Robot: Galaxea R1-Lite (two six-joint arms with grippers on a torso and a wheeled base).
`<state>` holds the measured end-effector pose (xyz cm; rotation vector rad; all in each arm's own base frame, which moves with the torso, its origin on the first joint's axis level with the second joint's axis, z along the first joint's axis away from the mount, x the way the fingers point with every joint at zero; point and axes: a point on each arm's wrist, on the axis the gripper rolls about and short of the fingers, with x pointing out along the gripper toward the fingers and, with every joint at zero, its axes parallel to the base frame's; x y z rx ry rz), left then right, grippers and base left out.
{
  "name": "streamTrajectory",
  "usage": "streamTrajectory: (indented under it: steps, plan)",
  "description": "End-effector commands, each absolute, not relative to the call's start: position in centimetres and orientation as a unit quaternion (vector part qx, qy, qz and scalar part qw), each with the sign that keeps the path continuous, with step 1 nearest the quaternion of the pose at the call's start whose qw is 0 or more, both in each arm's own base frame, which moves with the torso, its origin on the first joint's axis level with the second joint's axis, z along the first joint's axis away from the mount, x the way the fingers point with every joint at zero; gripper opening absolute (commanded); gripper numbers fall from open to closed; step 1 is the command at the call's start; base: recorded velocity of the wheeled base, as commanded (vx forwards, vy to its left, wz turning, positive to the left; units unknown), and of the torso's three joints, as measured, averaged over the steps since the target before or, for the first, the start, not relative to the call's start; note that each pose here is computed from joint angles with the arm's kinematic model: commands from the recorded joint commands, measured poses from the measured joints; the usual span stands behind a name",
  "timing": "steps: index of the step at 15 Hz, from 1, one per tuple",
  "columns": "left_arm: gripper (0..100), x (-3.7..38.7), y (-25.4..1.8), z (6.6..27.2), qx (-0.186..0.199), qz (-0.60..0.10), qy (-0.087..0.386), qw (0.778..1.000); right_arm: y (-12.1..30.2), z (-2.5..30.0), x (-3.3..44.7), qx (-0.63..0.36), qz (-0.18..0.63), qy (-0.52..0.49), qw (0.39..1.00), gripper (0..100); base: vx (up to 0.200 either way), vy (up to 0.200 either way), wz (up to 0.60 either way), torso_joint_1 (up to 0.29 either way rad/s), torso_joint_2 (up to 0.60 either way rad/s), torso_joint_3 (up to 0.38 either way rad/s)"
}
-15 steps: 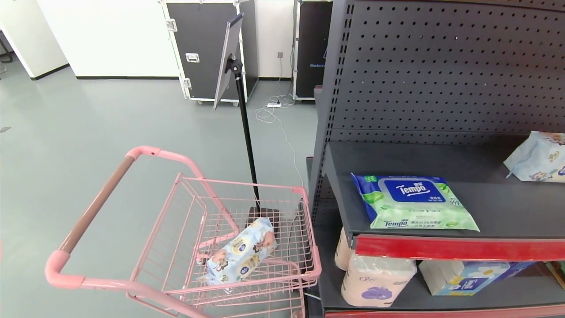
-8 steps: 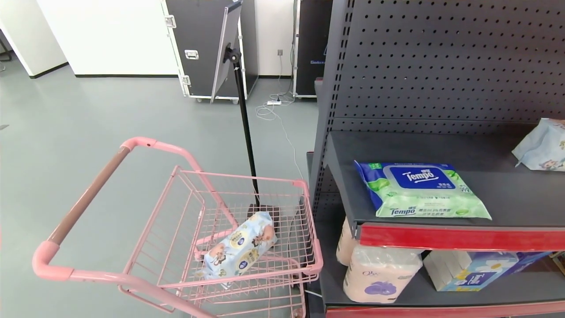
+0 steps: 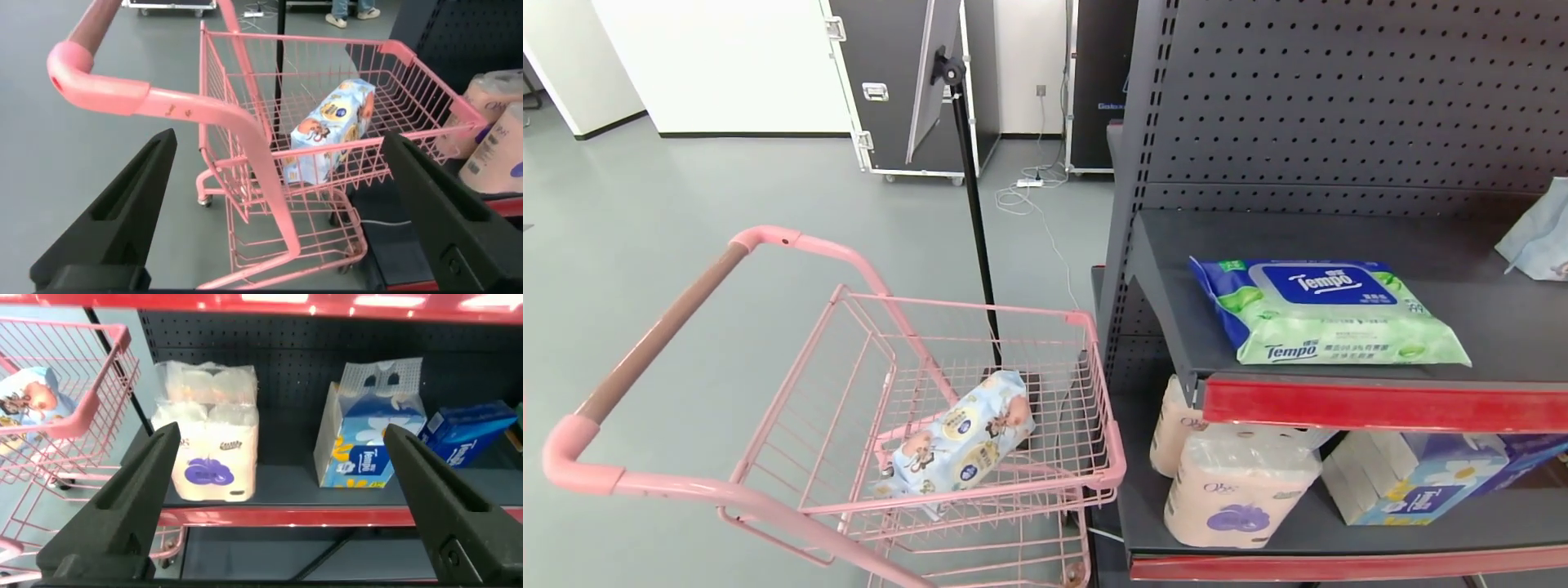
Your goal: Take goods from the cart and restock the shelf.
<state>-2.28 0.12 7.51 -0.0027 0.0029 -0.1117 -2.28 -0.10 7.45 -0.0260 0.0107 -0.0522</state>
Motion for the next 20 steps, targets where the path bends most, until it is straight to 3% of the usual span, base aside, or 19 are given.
streamTrajectory:
  steps: [1, 8, 12, 13, 14, 16, 18, 19, 20]
  plan:
    - [100, -2.3, 0.1, 7.5, -0.001, -0.056, 0.002, 0.998, -0.1, 7.5, -2.3, -0.013, -0.026, 0.005, 1.0, 100, 0.0, 0.0, 0.0, -0.188, 0.55, 0.364]
    - [100, -2.3, 0.1, 7.5, -0.001, -0.056, 0.002, 0.998, -0.1, 7.5, -2.3, -0.013, -0.025, 0.005, 1.0, 100, 0.0, 0.0, 0.0, -0.158, 0.53, 0.367]
    - [100, -2.4, 0.1, 7.9, 0.018, -0.061, -0.01, 0.998, -0.1, 7.5, -2.3, -0.013, -0.026, 0.005, 1.0, 100, 0.0, 0.0, 0.0, -0.035, 0.15, 0.113]
    - [100, -3.7, 0.2, 11.6, 0.016, -0.077, -0.08, 0.994, -0.1, 7.5, -2.3, -0.013, -0.026, 0.005, 1.0, 100, 0.0, 0.0, 0.0, 0.0, 0.0, 0.0]
    - [100, -2.8, 0.2, 17.2, -0.004, -0.096, -0.059, 0.994, -0.1, 7.5, -2.3, -0.013, -0.026, 0.005, 1.0, 100, 0.0, 0.0, 0.0, 0.0, 0.0, 0.0]
    - [100, 1.1, -0.5, 23.9, -0.037, -0.139, -0.02, 0.989, -0.1, 7.5, -2.3, -0.013, -0.025, 0.005, 1.0, 100, 0.0, 0.0, 0.0, 0.0, 0.0, 0.0]
    - [100, 6.9, -1.9, 26.4, -0.036, -0.24, 0.041, 0.969, -0.1, 7.5, -2.3, -0.013, -0.025, 0.005, 1.0, 100, 0.0, 0.0, 0.0, 0.0, 0.0, 0.0]
    - [100, 9.7, -2.4, 26.2, -0.029, -0.263, 0.073, 0.962, -0.1, 7.5, -2.3, -0.014, -0.025, 0.005, 1.0, 100, 0.0, 0.0, 0.0, 0.0, 0.0, 0.0]
    - [100, 14.7, -3.3, 24.7, -0.006, -0.275, 0.122, 0.954, -0.1, 7.5, -2.3, -0.014, -0.025, 0.005, 1.0, 100, 0.0, 0.0, 0.0, 0.0, 0.0, 0.0]
